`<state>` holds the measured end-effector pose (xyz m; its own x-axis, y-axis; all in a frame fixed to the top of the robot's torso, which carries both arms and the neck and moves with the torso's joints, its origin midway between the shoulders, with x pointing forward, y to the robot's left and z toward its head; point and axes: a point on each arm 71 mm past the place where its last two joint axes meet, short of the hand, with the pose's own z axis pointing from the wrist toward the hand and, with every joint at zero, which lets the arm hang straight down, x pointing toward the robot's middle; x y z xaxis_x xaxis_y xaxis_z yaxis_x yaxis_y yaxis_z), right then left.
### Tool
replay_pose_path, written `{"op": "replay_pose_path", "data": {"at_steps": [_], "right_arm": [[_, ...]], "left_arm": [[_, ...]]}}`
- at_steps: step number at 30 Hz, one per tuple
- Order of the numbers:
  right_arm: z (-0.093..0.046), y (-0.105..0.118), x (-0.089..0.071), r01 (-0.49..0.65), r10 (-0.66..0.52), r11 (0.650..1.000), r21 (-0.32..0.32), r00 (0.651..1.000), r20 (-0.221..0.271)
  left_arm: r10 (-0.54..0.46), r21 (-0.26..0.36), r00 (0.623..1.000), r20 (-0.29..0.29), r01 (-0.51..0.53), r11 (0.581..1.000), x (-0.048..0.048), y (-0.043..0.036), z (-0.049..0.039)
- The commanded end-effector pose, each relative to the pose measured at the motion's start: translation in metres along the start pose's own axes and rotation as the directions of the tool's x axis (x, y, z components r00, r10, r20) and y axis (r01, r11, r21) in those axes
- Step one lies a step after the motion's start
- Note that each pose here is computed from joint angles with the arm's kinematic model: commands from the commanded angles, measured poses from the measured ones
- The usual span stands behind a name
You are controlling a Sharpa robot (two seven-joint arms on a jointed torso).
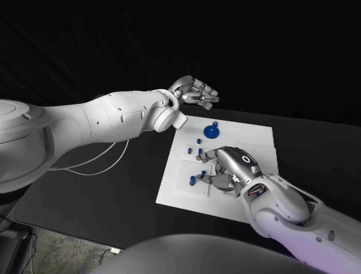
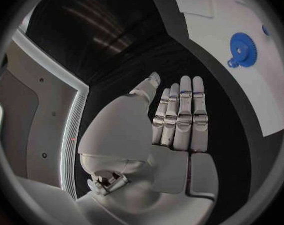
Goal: Assemble the parts on the task board
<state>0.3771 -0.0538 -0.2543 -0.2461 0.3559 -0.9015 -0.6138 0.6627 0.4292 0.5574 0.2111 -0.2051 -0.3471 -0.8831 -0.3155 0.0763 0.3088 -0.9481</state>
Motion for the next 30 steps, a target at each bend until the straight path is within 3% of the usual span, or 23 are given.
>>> {"op": "replay_pose_path", "data": {"at_steps": [1,8,12,16,22,30], "right_arm": [[-0.003,-0.016,-0.017,-0.175,0.172,0.982,0.067,0.984,0.044],[-0.021,-0.076,-0.052,-0.378,0.378,0.882,0.282,0.924,0.059],[-0.034,-0.098,-0.065,-0.411,0.435,0.831,0.374,0.900,0.022],[-0.048,-0.113,-0.072,-0.377,0.462,0.789,0.485,0.884,-0.065],[-0.066,-0.133,-0.079,-0.269,0.467,0.698,0.663,0.874,-0.137],[-0.082,-0.141,-0.081,-0.113,0.442,0.686,0.719,0.849,-0.289]], "left_arm": [[-0.005,0.006,1.000,-0.010,0.005,1.000,-0.0002,-0.0007,-0.0004],[-0.006,0.027,1.000,0.023,0.005,1.000,-0.0089,0.0031,-0.0059],[-0.019,0.037,0.999,0.032,0.018,0.999,-0.0155,0.0073,-0.0107],[-0.051,0.042,0.998,0.047,0.049,0.998,-0.0213,0.0123,-0.0151],[-0.095,0.034,0.993,0.064,0.093,0.995,-0.0254,0.0212,-0.0209],[-0.115,0.025,0.991,0.066,0.113,0.993,-0.0259,0.0284,-0.0260]]}}
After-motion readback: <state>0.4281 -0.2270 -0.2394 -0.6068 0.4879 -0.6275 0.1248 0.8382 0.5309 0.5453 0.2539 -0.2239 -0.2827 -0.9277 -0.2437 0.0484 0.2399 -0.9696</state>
